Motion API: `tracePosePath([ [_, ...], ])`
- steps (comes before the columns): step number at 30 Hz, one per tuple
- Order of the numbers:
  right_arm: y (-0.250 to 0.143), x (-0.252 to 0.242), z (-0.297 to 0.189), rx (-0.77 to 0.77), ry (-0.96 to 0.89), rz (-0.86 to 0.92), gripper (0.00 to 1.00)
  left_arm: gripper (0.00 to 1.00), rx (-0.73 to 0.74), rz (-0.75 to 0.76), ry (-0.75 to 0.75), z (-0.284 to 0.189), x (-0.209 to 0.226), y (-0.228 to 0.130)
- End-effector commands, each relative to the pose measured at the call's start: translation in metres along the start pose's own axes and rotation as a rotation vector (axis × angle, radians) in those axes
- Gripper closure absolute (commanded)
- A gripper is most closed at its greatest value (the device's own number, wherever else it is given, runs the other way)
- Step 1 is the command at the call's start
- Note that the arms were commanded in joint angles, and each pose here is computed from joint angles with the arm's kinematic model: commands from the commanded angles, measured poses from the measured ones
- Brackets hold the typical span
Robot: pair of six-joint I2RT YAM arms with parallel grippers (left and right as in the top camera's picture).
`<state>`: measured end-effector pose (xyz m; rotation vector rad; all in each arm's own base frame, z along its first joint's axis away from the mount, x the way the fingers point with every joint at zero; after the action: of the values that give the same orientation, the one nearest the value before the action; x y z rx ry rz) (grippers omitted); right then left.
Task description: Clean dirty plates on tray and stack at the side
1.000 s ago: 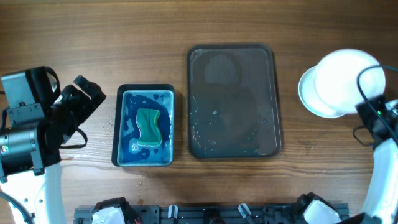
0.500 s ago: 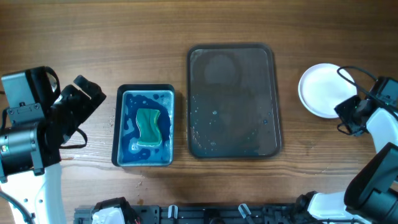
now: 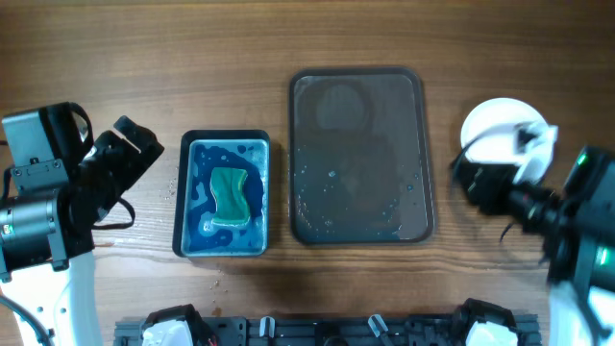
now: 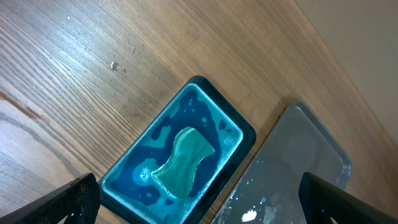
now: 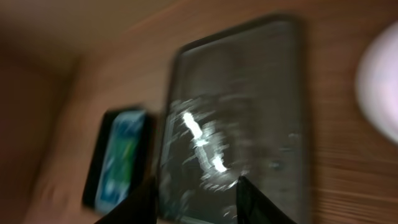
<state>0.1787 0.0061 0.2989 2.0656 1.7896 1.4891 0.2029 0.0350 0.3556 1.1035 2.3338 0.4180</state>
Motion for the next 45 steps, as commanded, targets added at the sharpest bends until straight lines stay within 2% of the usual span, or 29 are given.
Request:
tracePosePath([
  [1, -0.028, 0.042, -0.016, 0.037, 0.182, -0.215, 0.00, 0.00, -0.007, -0.004, -0.013, -0.003, -0.001, 0.002],
  [9, -0.045, 0.054, -0.029, 0.040, 0.177, -0.018, 0.00, 0.00, -0.007, -0.004, -0.013, -0.003, -0.001, 0.002],
  [11, -0.042, 0.050, -0.029, 0.014, 0.128, -0.026, 0.00, 0.00, -0.007, -0.004, -0.013, -0.003, -0.001, 0.002],
  [13, -0.038, 0.053, -0.029, -0.016, 0.142, -0.123, 0.00, 0.00, -0.007, -0.004, -0.013, -0.003, -0.001, 0.002],
  [17, -0.033, 0.071, -0.035, -0.095, 0.297, -0.499, 0.00, 0.00, -0.007, -0.004, -0.013, -0.003, -0.001, 0.002],
  [19, -0.033, 0.075, -0.039, -0.165, 0.291, -0.653, 0.00, 0.00, -0.007, -0.004, -0.013, -0.003, -0.001, 0.002],
  [21, -0.032, 0.074, -0.038, -0.209, 0.250, -0.710, 0.00, 0.00, -0.007, -0.004, -0.013, -0.003, -0.001, 0.002],
  [25, -0.036, 0.057, -0.026, -0.310, 0.065, -0.764, 0.00, 0.00, -0.007, -0.004, -0.013, -0.003, -0.001, 0.002],
  [29, -0.053, 0.035, -0.011, -0.369, -0.021, -0.785, 0.00, 0.00, -0.007, -0.004, -0.013, -0.003, -0.001, 0.002],
  [35, -0.078, 0.005, 0.016, -0.440, -0.044, -0.808, 0.00, 0.00, -0.007, -0.004, -0.013, -0.003, -0.001, 0.002],
  [41, -0.099, -0.019, 0.039, -0.583, -0.014, -0.856, 0.00, 0.00, -0.007, -0.004, -0.013, -0.003, -0.001, 0.002],
  [45, -0.105, -0.030, 0.055, -0.579, 0.004, -0.855, 0.00, 0.00, -0.007, -0.004, -0.013, -0.003, -0.001, 0.002],
])
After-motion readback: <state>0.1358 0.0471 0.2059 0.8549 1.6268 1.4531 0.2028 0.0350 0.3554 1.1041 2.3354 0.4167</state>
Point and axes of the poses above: each gripper's point midway between its finger pads, its own z axis out along the fingers, its own x axis along the line the jaws close on, y = z × x, the point moved 9 cm from there along -z, back along the fingers, and after that the axes turned 7 degrees about z, right-handed, at the moved point
